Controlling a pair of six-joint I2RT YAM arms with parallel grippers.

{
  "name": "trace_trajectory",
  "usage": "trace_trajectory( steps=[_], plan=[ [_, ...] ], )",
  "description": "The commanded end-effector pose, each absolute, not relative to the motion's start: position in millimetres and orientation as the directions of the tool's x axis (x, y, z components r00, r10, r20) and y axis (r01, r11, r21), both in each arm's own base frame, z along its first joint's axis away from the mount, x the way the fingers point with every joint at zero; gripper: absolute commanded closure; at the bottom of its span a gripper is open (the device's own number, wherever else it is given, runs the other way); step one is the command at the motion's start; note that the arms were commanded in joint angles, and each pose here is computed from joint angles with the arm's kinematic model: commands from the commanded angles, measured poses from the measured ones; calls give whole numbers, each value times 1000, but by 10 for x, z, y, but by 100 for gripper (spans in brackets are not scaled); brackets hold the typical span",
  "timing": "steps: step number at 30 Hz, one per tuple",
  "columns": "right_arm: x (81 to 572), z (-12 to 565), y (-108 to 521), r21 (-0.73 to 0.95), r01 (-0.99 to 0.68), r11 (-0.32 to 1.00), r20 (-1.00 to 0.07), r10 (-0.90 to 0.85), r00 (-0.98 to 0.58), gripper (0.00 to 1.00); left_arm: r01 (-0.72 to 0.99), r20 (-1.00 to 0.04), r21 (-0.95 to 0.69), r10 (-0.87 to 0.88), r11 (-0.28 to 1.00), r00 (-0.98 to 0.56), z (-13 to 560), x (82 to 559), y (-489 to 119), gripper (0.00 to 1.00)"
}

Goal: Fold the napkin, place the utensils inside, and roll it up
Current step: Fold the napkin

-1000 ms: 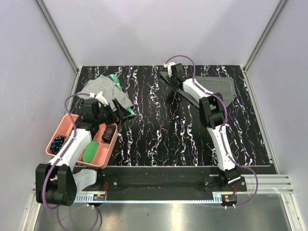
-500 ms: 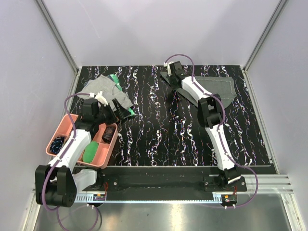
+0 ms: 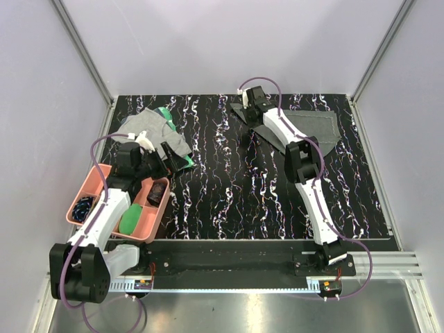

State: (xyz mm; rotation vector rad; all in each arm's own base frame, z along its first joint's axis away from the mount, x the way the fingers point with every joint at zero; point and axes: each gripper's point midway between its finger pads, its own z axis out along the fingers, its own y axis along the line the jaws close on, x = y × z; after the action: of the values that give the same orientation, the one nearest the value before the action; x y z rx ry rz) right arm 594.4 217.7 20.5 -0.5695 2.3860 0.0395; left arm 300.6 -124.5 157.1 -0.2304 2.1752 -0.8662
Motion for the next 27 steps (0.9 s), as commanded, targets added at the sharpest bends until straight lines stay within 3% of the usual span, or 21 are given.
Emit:
trace_trajectory(
  steps=[1, 11, 27],
  plan=[
    [5434, -218, 2234, 9, -517, 856, -471, -453, -757, 100, 185, -652, -641, -401, 745, -643, 1769, 3023, -1277, 3],
    [4943, -102, 2454, 202, -508, 837, -446, -384, -809, 100, 166, -640, -658, -430, 734, -637, 1758, 3027, -1274, 3],
    [3501, 22, 3190, 356, -522, 775, -410, -372, -833, 100, 70, -595, -680, -493, 730, -635, 1478, 2915, -1198, 3]
  ],
)
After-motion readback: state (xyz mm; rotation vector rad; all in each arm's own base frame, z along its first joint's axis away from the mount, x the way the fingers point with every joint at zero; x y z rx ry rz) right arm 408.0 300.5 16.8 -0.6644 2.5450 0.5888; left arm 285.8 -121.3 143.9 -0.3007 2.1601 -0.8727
